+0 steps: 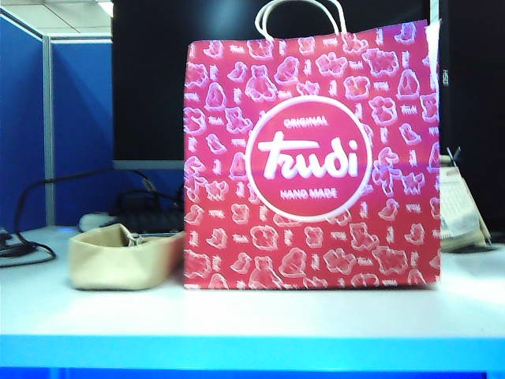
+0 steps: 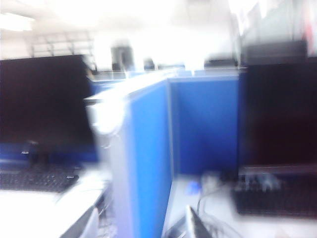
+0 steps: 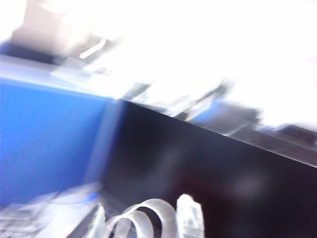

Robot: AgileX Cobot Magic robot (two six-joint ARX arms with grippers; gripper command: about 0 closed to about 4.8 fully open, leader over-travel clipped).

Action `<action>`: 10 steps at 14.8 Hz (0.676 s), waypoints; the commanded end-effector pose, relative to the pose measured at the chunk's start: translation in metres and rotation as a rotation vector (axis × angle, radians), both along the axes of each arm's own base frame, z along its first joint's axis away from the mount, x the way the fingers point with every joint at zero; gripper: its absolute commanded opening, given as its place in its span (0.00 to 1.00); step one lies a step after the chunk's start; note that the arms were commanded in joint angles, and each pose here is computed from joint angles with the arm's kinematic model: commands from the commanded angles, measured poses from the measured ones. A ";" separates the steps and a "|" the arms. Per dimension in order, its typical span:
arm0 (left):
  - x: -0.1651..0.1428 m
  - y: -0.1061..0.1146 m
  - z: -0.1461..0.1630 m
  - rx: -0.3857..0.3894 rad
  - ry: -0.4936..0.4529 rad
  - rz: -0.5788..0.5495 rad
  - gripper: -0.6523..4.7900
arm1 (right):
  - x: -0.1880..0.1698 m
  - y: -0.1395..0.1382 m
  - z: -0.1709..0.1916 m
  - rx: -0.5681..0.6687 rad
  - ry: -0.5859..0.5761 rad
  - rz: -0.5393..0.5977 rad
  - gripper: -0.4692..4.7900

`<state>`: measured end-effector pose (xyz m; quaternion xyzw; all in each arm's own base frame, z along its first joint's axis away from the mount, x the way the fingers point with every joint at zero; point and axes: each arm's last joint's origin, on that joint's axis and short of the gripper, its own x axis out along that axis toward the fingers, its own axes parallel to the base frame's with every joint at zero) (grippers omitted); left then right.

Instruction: Open the paper bag and put two oranges into the paper bag.

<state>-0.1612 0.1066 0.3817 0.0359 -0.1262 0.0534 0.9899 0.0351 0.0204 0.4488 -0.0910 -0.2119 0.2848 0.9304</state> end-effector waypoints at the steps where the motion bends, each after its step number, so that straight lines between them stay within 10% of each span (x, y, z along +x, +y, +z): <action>1: 0.041 -0.015 -0.008 0.095 0.214 -0.005 0.55 | -0.040 -0.017 -0.021 0.075 0.018 -0.147 0.47; 6: 0.147 -0.086 -0.057 0.157 0.247 -0.254 0.55 | -0.008 -0.008 -0.102 0.054 0.290 -0.181 0.46; 10: 0.201 -0.126 -0.100 -0.013 0.134 -0.522 0.55 | 0.041 0.006 -0.174 0.169 0.492 -0.149 0.46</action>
